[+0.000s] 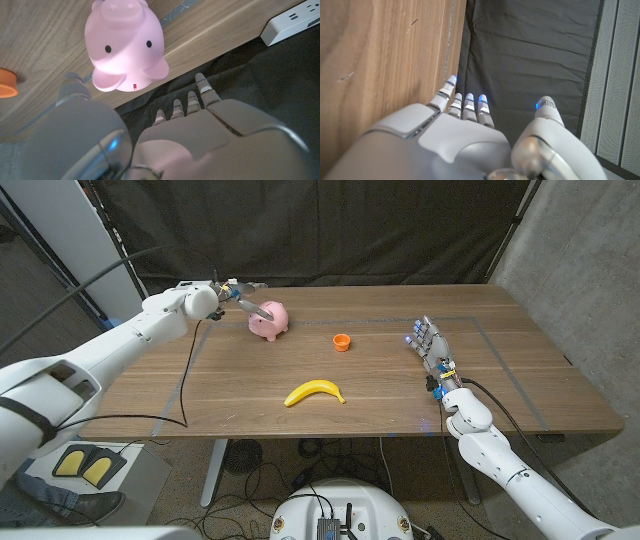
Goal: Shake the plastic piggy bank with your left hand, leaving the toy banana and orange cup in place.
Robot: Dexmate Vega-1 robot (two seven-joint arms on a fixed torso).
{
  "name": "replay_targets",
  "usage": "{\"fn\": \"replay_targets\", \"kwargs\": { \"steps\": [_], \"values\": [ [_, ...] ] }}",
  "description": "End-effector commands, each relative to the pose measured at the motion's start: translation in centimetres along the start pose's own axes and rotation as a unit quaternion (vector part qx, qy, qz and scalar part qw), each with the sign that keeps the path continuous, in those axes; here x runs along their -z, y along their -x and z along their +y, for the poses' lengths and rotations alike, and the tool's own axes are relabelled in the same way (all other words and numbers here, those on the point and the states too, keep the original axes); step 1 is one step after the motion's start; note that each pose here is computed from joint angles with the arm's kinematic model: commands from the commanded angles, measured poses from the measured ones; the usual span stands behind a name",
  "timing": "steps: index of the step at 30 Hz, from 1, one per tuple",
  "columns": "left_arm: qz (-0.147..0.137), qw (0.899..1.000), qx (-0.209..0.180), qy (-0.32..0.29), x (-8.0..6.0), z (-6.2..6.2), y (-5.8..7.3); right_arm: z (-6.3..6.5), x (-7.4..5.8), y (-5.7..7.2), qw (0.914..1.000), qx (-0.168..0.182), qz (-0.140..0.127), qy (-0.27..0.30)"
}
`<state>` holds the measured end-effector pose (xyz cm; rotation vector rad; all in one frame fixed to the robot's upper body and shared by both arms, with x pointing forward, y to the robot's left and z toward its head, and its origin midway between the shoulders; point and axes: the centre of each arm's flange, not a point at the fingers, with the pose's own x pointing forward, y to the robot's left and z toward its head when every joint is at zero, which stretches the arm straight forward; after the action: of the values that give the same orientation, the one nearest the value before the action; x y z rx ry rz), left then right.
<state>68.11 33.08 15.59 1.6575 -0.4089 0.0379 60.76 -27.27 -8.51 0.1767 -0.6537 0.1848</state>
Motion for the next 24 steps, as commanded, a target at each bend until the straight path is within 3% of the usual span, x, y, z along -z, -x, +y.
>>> {"fn": "replay_targets", "kwargs": {
  "steps": [1, 8, 16, 24],
  "values": [
    [-0.004, 0.992, 0.070, -0.106, -0.3, 2.3, -0.3, 0.3, -0.4, -0.2, 1.0000, 0.000, 0.003, 0.007],
    [-0.010, 0.984, 0.083, -0.156, -1.0, 2.7, -0.7, 0.5, -0.5, -0.3, 0.9999, 0.000, 0.003, 0.010],
    [-0.015, 0.979, 0.109, -0.172, -1.2, 0.7, -1.7, 0.6, -0.6, -0.3, 0.9999, 0.002, 0.006, 0.011],
    [-0.026, 0.979, 0.105, -0.170, -1.3, -0.8, -2.8, 0.7, -0.6, -0.4, 0.9998, 0.000, 0.011, 0.016]
  ]
}}
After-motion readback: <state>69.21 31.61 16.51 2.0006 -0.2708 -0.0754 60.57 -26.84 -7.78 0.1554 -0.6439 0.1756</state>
